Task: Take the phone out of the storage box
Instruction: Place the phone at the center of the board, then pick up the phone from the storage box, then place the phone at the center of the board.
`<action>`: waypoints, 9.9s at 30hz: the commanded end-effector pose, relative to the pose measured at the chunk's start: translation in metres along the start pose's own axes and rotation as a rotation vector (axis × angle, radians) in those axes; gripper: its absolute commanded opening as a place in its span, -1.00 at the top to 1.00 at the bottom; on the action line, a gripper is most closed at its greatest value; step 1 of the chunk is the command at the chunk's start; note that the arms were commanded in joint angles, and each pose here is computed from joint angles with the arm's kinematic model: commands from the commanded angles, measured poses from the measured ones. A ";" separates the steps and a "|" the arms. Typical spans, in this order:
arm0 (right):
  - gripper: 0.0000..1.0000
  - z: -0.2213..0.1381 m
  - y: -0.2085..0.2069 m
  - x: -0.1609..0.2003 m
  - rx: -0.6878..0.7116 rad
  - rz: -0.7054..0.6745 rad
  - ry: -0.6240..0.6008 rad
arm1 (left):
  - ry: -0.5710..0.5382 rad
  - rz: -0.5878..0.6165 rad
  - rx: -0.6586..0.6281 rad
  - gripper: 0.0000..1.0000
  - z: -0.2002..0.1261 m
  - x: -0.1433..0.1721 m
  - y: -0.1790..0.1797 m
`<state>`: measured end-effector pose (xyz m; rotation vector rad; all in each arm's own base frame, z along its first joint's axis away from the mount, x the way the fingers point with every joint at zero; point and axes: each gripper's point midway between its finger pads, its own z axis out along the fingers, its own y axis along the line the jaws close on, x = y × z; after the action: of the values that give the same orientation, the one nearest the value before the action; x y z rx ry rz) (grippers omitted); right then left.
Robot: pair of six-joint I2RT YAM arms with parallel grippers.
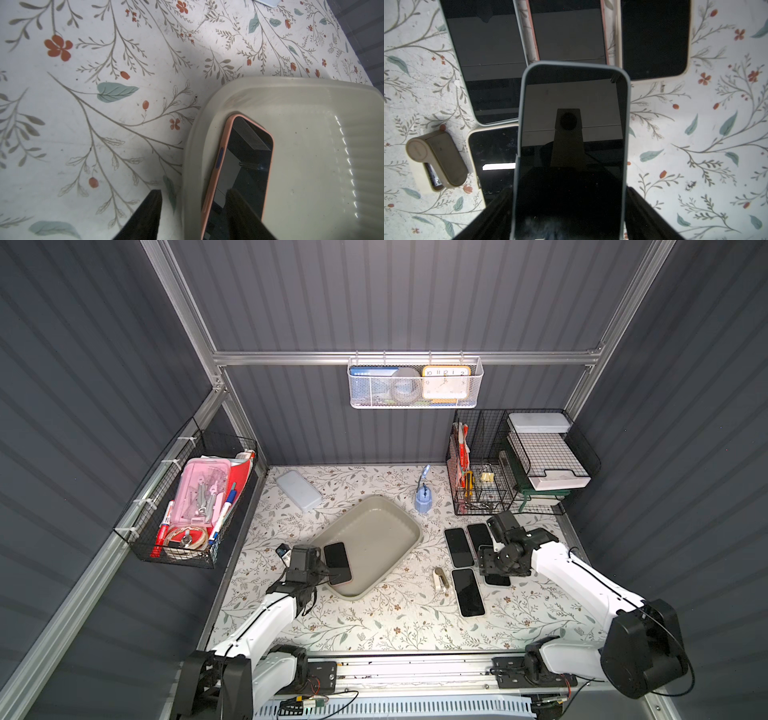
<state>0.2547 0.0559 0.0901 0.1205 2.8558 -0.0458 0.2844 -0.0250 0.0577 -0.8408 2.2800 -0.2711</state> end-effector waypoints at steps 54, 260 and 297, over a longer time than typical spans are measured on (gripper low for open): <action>-0.23 0.112 -0.176 -0.155 -0.041 -0.112 -0.121 | 0.036 0.040 0.093 -0.06 0.008 0.009 -0.015; -0.05 0.005 -0.005 0.031 0.079 0.100 -0.054 | 0.028 0.265 0.084 -0.98 -0.015 -0.028 -0.033; -0.98 0.054 -0.052 0.051 0.137 0.463 0.140 | 0.032 0.307 0.106 -0.98 -0.013 -0.027 -0.037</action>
<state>0.2272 0.0096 0.0201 0.7970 2.8852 -0.1195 0.3059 -0.0359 0.0932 -0.4609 2.3671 -0.2578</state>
